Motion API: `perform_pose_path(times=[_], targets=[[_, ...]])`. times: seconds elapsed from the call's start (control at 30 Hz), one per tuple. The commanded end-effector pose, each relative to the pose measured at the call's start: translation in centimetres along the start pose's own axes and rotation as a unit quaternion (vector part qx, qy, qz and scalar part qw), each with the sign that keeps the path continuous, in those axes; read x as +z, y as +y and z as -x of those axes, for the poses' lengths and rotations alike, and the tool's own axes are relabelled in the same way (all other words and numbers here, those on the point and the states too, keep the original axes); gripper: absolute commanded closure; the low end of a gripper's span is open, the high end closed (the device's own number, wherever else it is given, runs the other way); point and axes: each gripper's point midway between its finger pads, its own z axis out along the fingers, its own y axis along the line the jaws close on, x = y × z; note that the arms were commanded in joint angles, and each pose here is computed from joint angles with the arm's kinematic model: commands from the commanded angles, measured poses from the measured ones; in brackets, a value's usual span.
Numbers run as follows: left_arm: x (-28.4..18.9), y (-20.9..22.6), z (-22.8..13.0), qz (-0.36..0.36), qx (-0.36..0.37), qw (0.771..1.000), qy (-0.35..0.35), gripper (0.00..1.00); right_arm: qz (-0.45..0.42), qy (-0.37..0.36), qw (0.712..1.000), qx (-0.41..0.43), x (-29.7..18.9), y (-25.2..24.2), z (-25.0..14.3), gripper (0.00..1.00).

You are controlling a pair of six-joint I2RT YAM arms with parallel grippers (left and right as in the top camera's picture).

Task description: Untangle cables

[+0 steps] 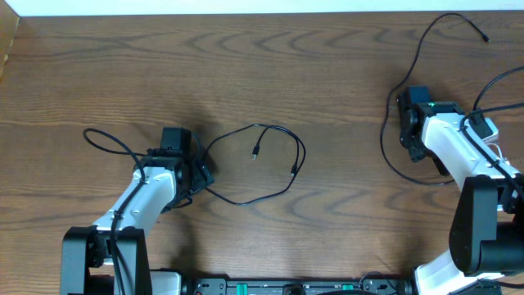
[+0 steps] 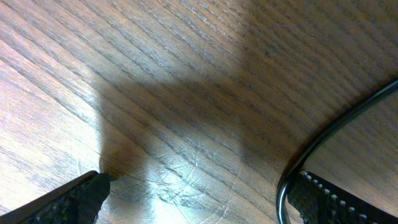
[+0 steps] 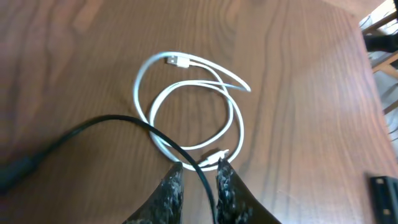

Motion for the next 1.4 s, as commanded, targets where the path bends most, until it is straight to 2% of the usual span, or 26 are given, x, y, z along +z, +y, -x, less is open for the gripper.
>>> perform_pose_path(times=[0.0,0.07,0.1,0.13,0.17,0.2,0.3,0.37,0.43,0.47,0.5,0.53,0.73,0.97,1.37], targets=[[1.3,1.4,-2.0,0.029,0.008,0.999,0.032,0.02,0.008,-0.008,1.000,0.028,-0.3,0.1,0.6,0.99],[1.3,1.4,-2.0,0.029,0.008,0.999,0.032,0.02,0.015,-0.009,1.000,0.017,-0.4,0.5,0.6,0.98],[1.3,1.4,-1.9,0.029,0.008,0.999,0.032,0.02,0.020,-0.010,1.000,0.006,-0.4,0.8,0.6,0.93],[1.3,1.4,-1.9,0.029,0.008,0.999,0.032,0.02,0.029,-0.013,0.999,-0.008,-0.6,1.3,0.7,0.83],[1.3,1.4,-1.9,0.029,0.008,0.999,0.032,0.02,0.038,-0.015,0.999,-0.022,-0.8,1.8,0.7,0.67],[1.3,1.4,-1.9,0.029,0.008,0.999,0.032,0.02,0.054,-0.014,0.998,-0.043,-1.1,2.7,0.5,0.57],[1.3,1.4,-2.0,0.029,0.008,0.999,0.032,0.02,0.141,0.017,0.980,-0.139,-2.4,6.5,-1.1,0.52],[1.3,1.4,-2.0,0.029,0.008,0.999,0.032,0.02,0.223,0.048,0.951,-0.209,-4.0,9.5,-2.9,0.50],[1.3,1.4,-2.0,0.029,0.008,0.999,0.032,0.02,0.303,0.080,0.914,-0.259,-5.8,11.7,-4.8,0.40],[1.3,1.4,-1.9,0.029,0.008,0.999,0.032,0.02,0.324,0.090,0.902,-0.269,-6.4,12.2,-5.4,0.29],[1.3,1.4,-2.0,0.029,0.008,0.999,0.032,0.02,0.342,0.100,0.893,-0.274,-6.9,12.6,-5.9,0.10],[1.3,1.4,-1.9,0.029,0.008,0.999,0.032,0.02,0.350,0.106,0.890,-0.273,-7.2,12.8,-6.1,0.01],[1.3,1.4,-1.9,0.029,0.008,0.999,0.032,0.02,0.355,0.104,0.888,-0.272,-7.3,13.0,-6.0,0.01],[1.3,1.4,-1.9,0.029,0.008,0.999,0.032,0.02,0.391,0.117,0.858,-0.312,-7.5,14.6,-8.2,0.01],[1.3,1.4,-2.0,0.029,0.008,0.999,0.032,0.02,0.381,0.137,0.854,-0.328,-5.3,16.0,-11.4,0.01]])
